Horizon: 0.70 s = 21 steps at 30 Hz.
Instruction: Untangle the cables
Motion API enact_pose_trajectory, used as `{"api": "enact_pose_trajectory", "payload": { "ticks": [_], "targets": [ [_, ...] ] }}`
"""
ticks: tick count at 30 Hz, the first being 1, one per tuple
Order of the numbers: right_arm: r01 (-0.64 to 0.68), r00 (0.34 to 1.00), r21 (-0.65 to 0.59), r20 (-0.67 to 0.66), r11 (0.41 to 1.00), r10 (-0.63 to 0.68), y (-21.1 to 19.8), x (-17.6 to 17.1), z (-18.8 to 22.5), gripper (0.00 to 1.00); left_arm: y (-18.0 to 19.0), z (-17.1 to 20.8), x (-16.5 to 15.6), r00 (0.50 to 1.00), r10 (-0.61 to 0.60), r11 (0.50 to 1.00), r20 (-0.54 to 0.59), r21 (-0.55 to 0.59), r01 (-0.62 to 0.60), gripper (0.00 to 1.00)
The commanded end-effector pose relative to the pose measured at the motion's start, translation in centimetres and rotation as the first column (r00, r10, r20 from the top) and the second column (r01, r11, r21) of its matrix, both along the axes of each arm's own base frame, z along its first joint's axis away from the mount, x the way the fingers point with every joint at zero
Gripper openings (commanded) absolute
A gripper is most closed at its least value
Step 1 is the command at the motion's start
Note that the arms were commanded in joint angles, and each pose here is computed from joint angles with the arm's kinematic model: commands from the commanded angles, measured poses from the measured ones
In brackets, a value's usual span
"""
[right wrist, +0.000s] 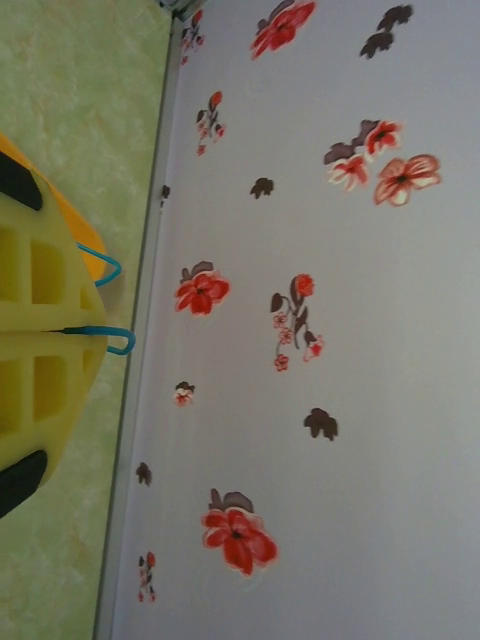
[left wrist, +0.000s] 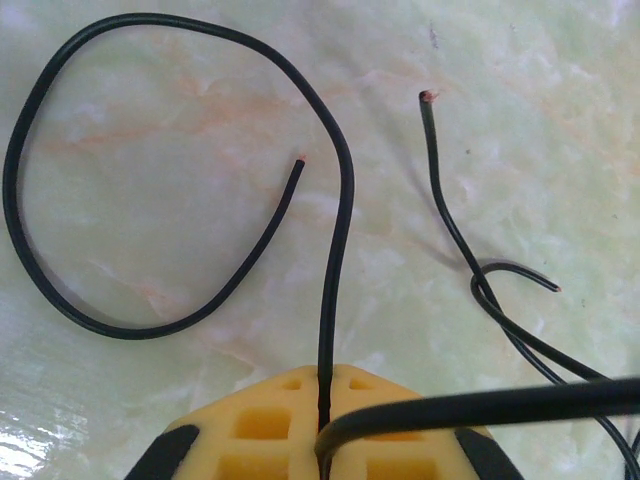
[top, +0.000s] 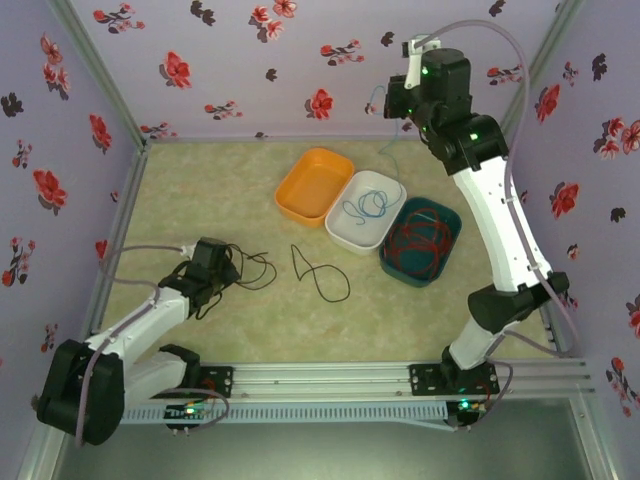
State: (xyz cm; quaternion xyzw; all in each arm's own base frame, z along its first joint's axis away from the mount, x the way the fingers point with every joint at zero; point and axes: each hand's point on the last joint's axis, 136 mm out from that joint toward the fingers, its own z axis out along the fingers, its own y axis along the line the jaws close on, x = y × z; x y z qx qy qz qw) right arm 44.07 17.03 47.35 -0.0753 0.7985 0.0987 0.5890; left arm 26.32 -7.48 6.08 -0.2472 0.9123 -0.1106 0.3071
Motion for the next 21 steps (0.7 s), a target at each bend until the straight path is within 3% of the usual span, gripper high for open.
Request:
{"api": "enact_pose_trajectory", "payload": {
  "ticks": [1,16,21],
  "targets": [
    [0.004,1.0,0.021,-0.019,1.0,-0.003,-0.2,0.3,-0.3,0.0,0.2,0.1,-0.4,1.0,-0.014,1.0,-0.009,0.007,0.014,0.0],
    [0.003,0.973,0.023,-0.233,1.0,0.002,0.8,1.2,-9.7,0.0,-0.2,1.6,-0.1,0.999,-0.029,0.999,0.029,-0.02,0.03,0.0],
    [-0.019,0.971,0.064,-0.239,0.998,0.034,0.9,-0.3,-9.1,0.0,-0.3,1.7,0.0,0.999,-0.033,0.999,0.027,-0.017,0.033,0.0]
  ]
}}
